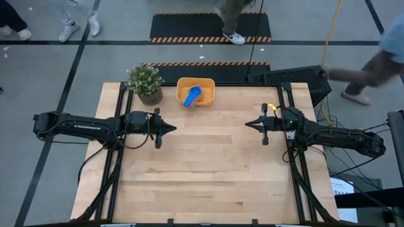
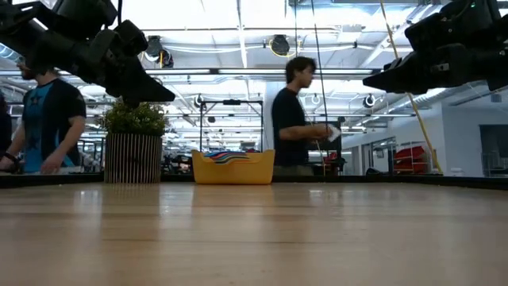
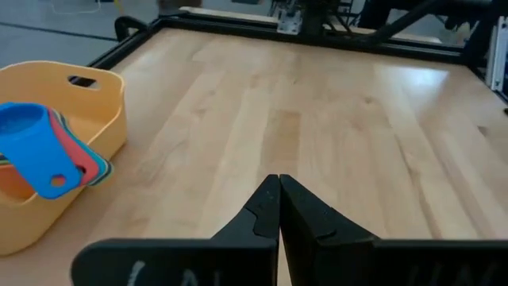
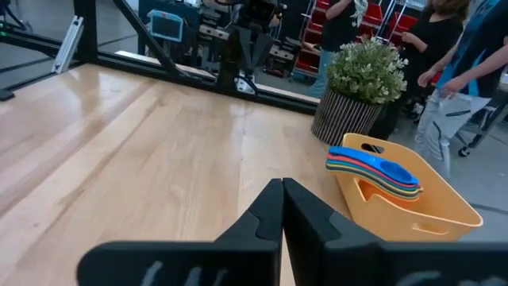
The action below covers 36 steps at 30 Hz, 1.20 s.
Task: Nest measuring cups in basket
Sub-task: Return to Home Position
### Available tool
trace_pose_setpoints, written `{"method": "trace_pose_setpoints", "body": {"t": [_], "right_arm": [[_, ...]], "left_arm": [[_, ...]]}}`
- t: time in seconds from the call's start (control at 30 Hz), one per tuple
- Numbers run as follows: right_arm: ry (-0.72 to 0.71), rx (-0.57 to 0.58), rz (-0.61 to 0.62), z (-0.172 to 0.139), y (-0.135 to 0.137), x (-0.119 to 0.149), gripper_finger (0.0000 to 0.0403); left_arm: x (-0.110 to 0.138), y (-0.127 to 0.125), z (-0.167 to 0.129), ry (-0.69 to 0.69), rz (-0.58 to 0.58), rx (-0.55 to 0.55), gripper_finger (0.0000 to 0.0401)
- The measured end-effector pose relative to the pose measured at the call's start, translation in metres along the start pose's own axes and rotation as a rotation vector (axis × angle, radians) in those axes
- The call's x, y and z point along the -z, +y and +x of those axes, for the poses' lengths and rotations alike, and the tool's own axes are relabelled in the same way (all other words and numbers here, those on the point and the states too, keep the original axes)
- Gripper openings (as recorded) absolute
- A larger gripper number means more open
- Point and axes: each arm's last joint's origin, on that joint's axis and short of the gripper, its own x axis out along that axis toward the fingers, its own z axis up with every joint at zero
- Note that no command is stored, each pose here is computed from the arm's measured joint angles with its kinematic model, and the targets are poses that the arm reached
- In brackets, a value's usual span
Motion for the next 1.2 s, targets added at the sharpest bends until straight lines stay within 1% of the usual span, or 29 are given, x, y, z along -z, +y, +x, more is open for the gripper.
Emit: {"method": "trace_pose_setpoints", "body": {"t": [0.17,0.43,0.53,0.67,0.73,0.77,0.87,1.07,1.2], "right_arm": [[-0.003,-0.001,-0.005,0.000,0.000,0.000,0.0000],[-0.002,-0.002,-0.012,0.000,0.000,0.000,0.0000],[-0.009,0.000,-0.013,-0.001,0.002,0.004,0.0000],[-0.082,0.019,0.017,-0.006,0.006,0.014,0.0000],[-0.134,0.028,0.023,-0.009,0.006,0.010,0.0000],[-0.169,0.041,0.014,-0.010,0.006,0.007,0.0000],[-0.177,0.045,0.017,-0.012,0.006,0.006,0.0000],[-0.149,0.047,0.007,-0.013,0.007,0.009,0.0000],[-0.137,0.100,-0.008,-0.015,0.006,0.009,0.0000]], "left_arm": [[0.010,0.003,-0.004,-0.035,-0.014,-0.001,0.0002],[0.022,0.003,-0.020,-0.131,-0.043,0.003,0.0001],[0.028,0.004,-0.025,-0.150,-0.044,-0.018,0.0001],[0.034,0.004,-0.029,-0.170,-0.048,-0.028,0.0001],[0.035,0.004,-0.031,-0.179,-0.054,-0.027,0.0001],[0.036,0.004,-0.032,-0.179,-0.056,-0.026,0.0001],[0.038,0.004,-0.033,-0.161,-0.057,-0.028,0.0001],[0.042,0.004,-0.034,-0.119,-0.055,-0.032,0.0001],[0.043,0.005,-0.034,-0.115,-0.042,-0.034,0.0000]]}}
